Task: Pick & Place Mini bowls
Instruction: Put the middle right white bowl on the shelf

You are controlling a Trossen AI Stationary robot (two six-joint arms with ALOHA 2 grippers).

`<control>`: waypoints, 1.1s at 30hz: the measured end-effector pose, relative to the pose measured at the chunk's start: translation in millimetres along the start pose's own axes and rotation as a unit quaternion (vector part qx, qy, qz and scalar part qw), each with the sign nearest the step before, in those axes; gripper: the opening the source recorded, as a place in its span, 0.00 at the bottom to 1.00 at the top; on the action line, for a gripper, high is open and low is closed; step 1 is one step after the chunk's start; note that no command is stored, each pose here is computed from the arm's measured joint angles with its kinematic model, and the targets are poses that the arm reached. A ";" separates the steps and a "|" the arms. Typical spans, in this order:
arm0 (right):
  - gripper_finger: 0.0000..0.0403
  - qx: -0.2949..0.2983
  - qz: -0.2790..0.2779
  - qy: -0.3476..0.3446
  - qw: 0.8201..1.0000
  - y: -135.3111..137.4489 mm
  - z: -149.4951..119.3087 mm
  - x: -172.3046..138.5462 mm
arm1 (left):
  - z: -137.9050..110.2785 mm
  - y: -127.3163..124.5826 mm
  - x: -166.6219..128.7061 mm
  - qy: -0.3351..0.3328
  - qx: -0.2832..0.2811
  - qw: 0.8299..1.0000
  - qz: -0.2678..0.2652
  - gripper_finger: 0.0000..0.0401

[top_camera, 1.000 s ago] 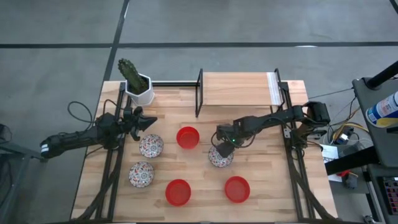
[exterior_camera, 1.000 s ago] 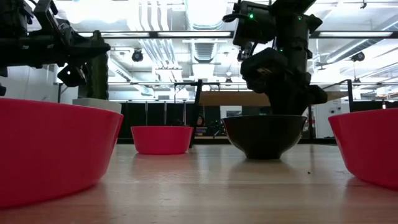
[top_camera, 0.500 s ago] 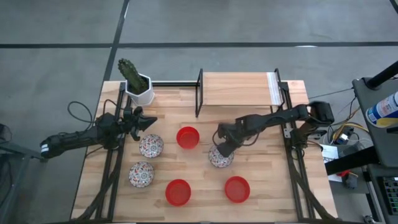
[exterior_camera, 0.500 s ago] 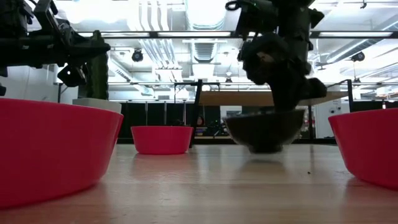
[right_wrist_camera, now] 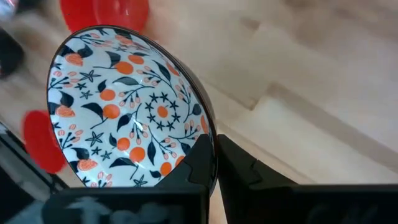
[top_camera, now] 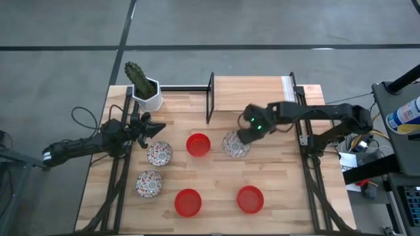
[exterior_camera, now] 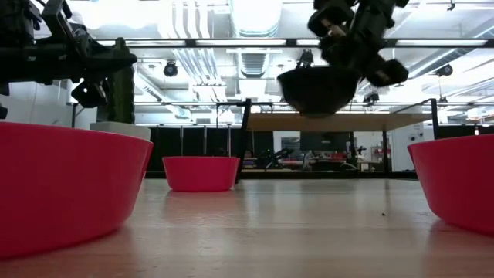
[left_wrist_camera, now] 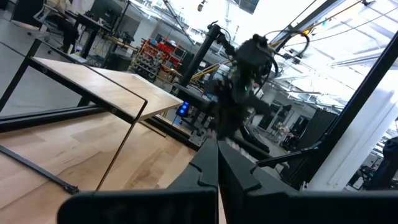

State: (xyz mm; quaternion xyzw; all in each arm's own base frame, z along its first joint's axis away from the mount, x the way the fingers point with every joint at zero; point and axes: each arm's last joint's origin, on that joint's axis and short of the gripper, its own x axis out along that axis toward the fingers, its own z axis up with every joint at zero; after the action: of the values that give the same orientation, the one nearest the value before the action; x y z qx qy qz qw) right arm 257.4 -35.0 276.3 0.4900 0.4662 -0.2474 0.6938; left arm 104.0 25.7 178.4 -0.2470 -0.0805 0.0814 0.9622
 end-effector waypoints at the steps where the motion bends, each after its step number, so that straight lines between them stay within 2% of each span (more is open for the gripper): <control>1: 0.03 0.008 0.004 -0.007 1.000 -3.7 2.0 -8.6 | 0.0 0.0 0.0 0.000 0.000 1.000 0.000 0.00; 8: 0.03 0.071 0.020 -0.088 0.993 -42.7 16.2 -64.5 | 0.0 0.0 0.0 0.000 0.000 1.000 0.000 0.00; 15: 0.03 0.138 0.041 -0.193 0.971 -84.1 26.5 -110.8 | 0.1 0.0 0.0 0.000 0.000 1.000 0.000 0.00; 19: 0.03 0.164 0.028 -0.231 0.959 -103.4 31.8 -126.3 | 0.0 0.0 0.0 0.000 0.000 1.000 0.000 0.00; 22: 0.03 0.189 0.005 -0.240 0.952 -117.3 35.9 -135.9 | 0.0 0.0 0.0 0.000 0.000 1.000 0.000 0.00; 25: 0.03 0.205 -0.009 -0.220 0.954 -129.1 42.4 -141.1 | 0.0 0.0 0.0 0.000 0.000 1.000 0.000 0.00; 29: 0.03 0.215 -0.010 -0.196 0.957 -144.3 53.9 -147.1 | 0.0 0.0 0.0 0.000 0.000 1.000 0.000 0.00; 33: 0.03 0.234 -0.016 -0.196 0.952 -162.8 70.0 -150.6 | 0.0 0.0 0.0 0.000 0.000 1.000 0.000 0.00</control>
State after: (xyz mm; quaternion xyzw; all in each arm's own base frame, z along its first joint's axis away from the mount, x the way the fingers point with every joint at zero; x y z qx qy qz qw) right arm 88.8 -180.6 343.1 0.5730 0.2581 -0.4514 0.6335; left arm 103.9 25.7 178.4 -0.2470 -0.0806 0.0814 0.9622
